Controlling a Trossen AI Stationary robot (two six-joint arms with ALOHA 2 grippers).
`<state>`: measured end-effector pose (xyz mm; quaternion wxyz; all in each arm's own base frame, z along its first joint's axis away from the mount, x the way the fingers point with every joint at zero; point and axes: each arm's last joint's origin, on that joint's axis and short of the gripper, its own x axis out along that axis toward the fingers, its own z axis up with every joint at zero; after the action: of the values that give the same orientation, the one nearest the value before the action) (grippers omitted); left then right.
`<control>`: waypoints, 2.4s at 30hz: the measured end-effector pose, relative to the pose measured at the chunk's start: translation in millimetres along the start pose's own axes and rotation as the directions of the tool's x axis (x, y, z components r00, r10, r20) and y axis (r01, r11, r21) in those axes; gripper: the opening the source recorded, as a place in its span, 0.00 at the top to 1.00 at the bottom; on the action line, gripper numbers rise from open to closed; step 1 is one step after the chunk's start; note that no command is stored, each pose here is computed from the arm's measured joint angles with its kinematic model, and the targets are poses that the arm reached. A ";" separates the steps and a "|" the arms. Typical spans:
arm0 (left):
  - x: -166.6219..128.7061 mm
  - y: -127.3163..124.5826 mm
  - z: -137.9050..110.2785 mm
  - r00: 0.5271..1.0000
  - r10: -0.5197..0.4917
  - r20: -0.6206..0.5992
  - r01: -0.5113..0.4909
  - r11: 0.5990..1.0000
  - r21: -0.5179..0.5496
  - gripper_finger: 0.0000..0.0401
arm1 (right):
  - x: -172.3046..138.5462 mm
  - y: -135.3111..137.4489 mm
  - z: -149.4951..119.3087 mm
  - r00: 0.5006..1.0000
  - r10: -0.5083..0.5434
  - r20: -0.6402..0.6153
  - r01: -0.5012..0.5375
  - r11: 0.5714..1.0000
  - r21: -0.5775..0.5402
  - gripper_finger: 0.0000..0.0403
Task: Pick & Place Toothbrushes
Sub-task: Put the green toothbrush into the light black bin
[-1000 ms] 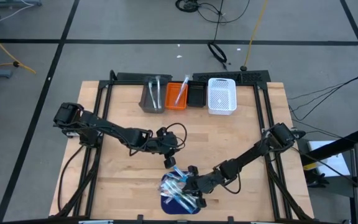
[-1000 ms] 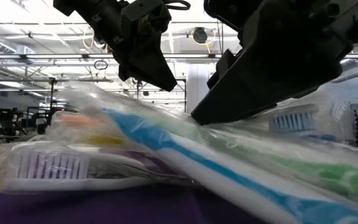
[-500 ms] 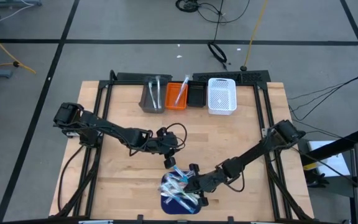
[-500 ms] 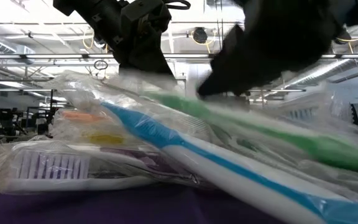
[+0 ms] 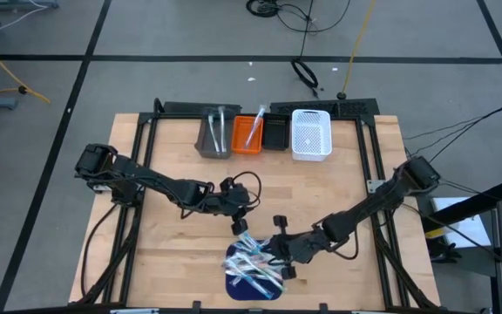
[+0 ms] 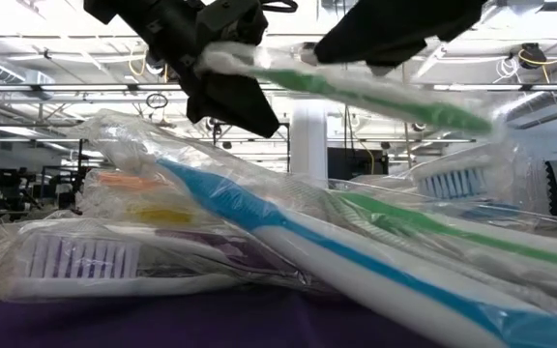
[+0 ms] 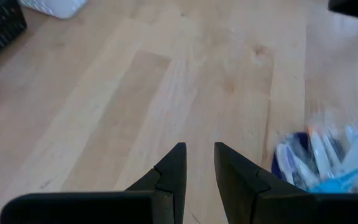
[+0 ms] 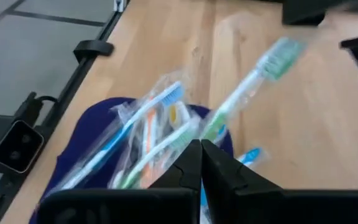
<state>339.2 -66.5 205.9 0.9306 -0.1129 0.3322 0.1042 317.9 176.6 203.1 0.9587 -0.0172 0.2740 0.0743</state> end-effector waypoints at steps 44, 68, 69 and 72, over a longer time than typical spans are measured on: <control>-0.1 -0.9 4.6 0.998 0.012 0.056 -0.011 1.000 -0.009 0.80 | 14.8 -56.5 -85.4 0.990 0.142 -0.024 -0.122 0.918 0.378 0.47; -0.1 -0.9 4.6 0.998 0.012 0.056 -0.011 1.000 -0.010 0.80 | 23.9 -61.0 -88.8 0.988 0.153 -0.001 -0.139 0.902 0.410 0.49; -0.1 -0.9 4.6 0.998 0.011 0.056 -0.011 1.000 -0.009 0.80 | 26.1 -60.8 -91.6 0.988 0.154 -0.008 -0.137 0.901 0.411 0.49; -0.1 -0.9 4.6 0.998 0.011 0.056 -0.011 1.000 -0.009 0.80 | 33.2 -60.3 -96.3 0.984 0.178 0.000 -0.159 0.881 0.446 0.49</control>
<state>342.2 -66.0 209.5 0.9384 -0.1123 0.3063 0.1141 304.5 114.3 103.4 0.9215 0.2242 0.3035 0.0924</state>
